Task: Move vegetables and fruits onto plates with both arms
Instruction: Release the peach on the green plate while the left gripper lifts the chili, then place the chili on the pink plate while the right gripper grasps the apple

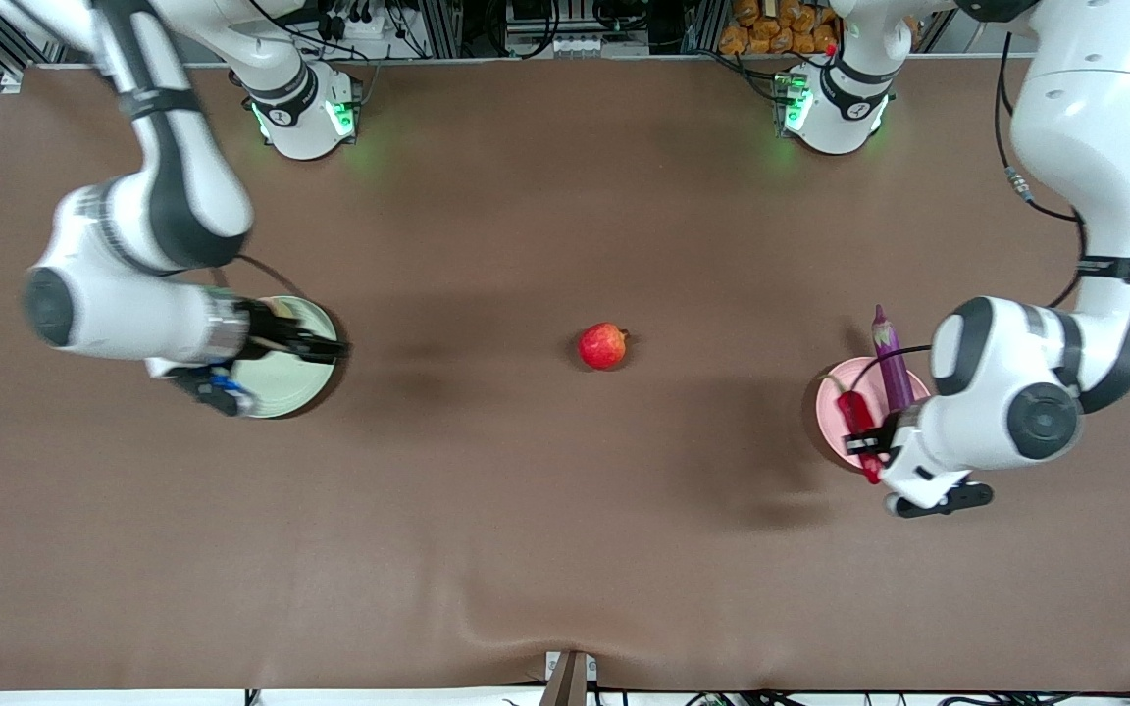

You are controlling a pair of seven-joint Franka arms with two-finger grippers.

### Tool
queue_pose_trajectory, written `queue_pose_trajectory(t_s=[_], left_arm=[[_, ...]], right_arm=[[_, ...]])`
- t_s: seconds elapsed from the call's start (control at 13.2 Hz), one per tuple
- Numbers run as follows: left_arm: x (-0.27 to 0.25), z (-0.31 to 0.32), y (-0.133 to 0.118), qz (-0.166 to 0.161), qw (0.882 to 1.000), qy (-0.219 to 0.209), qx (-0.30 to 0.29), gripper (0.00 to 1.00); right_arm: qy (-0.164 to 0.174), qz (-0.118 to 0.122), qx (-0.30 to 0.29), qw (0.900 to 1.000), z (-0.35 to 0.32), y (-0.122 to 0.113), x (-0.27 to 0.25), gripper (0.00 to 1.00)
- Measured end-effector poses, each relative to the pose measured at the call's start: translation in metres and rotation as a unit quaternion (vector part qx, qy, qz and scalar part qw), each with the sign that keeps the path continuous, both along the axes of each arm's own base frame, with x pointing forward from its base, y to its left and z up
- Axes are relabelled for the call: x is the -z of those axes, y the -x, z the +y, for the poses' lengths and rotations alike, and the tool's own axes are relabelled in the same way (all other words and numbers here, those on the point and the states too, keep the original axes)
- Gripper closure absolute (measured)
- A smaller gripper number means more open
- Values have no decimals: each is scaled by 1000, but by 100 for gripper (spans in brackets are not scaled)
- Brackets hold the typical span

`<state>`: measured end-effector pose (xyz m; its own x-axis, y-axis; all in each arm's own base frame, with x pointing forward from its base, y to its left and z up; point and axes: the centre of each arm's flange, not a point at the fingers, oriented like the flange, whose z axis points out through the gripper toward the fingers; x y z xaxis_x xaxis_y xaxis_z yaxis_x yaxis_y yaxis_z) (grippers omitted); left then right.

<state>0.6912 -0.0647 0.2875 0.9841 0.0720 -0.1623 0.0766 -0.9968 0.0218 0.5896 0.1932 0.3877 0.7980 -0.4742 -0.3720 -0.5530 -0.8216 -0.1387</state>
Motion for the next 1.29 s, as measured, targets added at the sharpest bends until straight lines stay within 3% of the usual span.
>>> queue_pose_trajectory(t_s=[0.38, 0.61, 0.76, 1.06, 1.29], left_arm=[[20, 35, 7, 8, 999, 12, 37, 70], [26, 33, 5, 1, 999, 21, 31, 66], [23, 31, 4, -2, 999, 30, 25, 45], [-41, 30, 4, -19, 999, 17, 29, 2], [-140, 32, 19, -50, 998, -9, 30, 0]], right_arm=[[25, -7, 160, 987, 167, 5, 22, 0], [42, 23, 288, 956, 238, 24, 52, 0], [57, 50, 345, 936, 271, 34, 70, 0], [63, 55, 365, 927, 314, 58, 101, 0], [72, 44, 358, 930, 323, 64, 121, 0]])
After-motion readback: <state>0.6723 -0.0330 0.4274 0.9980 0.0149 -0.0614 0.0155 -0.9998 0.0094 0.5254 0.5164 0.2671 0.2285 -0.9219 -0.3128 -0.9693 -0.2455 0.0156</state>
